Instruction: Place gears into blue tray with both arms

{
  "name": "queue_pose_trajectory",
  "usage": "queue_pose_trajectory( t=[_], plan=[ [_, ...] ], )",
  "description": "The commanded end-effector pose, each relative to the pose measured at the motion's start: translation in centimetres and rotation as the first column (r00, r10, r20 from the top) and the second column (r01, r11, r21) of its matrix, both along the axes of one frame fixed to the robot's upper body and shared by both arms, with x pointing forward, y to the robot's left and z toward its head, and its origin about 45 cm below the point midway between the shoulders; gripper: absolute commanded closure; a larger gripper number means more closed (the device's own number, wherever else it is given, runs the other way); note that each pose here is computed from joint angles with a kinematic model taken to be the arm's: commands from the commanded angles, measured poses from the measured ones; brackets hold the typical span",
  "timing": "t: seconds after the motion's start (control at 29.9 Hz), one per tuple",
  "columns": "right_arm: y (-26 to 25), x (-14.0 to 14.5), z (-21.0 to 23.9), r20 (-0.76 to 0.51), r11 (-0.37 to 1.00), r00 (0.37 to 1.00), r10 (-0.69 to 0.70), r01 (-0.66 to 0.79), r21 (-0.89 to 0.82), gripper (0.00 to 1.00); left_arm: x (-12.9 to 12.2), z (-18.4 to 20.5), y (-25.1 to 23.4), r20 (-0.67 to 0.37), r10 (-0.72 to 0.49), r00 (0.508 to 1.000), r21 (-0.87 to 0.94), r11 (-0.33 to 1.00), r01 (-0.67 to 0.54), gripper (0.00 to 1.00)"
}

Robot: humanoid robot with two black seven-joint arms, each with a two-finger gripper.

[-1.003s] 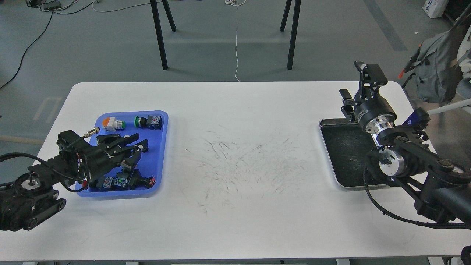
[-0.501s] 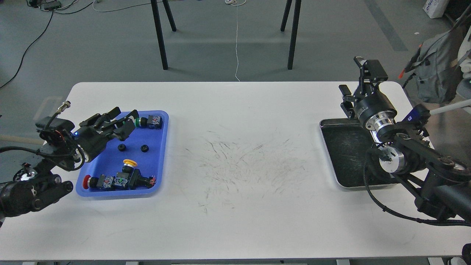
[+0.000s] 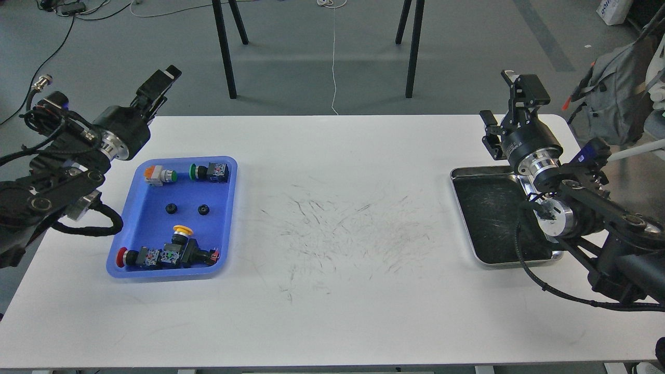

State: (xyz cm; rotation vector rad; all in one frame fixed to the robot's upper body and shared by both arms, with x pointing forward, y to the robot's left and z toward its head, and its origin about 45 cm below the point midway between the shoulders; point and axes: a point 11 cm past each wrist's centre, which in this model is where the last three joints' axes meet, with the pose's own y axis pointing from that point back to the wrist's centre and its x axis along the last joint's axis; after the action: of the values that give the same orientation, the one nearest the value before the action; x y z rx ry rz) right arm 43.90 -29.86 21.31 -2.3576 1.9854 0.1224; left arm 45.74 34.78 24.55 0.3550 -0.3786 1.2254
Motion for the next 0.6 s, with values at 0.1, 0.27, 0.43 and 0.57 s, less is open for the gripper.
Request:
queue_pose_trajectory(
  t=[0.1,0.27,0.43,0.57],
  plan=[
    [0.0,0.8,1.9,0.033,1.0,0.999,0.015,-0.015,-0.018,0.03,0.5,2.7,-1.3,-0.03,-0.109,0.994,-0.303,0.948,0.095,0.0],
    [0.8,0.6,1.5,0.02,0.998,0.999,0.045,-0.044,-0.035,0.02,0.1,2.2,-2.6,-0.06,-0.185,0.981,-0.344,0.926,0.154,0.0],
    [2.2,0.7,1.7,0.023,0.995,0.996,0.083,-0.081,-0.053,0.03,0.2,2.4,-2.9,-0.056,-0.195,0.979,-0.356,0.92,0.163,0.0],
    [2.7,1.3,2.7,0.04,0.995,0.995,0.09,-0.088,-0.043,0.03,0.0,1.6,-4.3,-0.071,-0.23,0.971,-0.375,0.908,0.187,0.0]
  ],
)
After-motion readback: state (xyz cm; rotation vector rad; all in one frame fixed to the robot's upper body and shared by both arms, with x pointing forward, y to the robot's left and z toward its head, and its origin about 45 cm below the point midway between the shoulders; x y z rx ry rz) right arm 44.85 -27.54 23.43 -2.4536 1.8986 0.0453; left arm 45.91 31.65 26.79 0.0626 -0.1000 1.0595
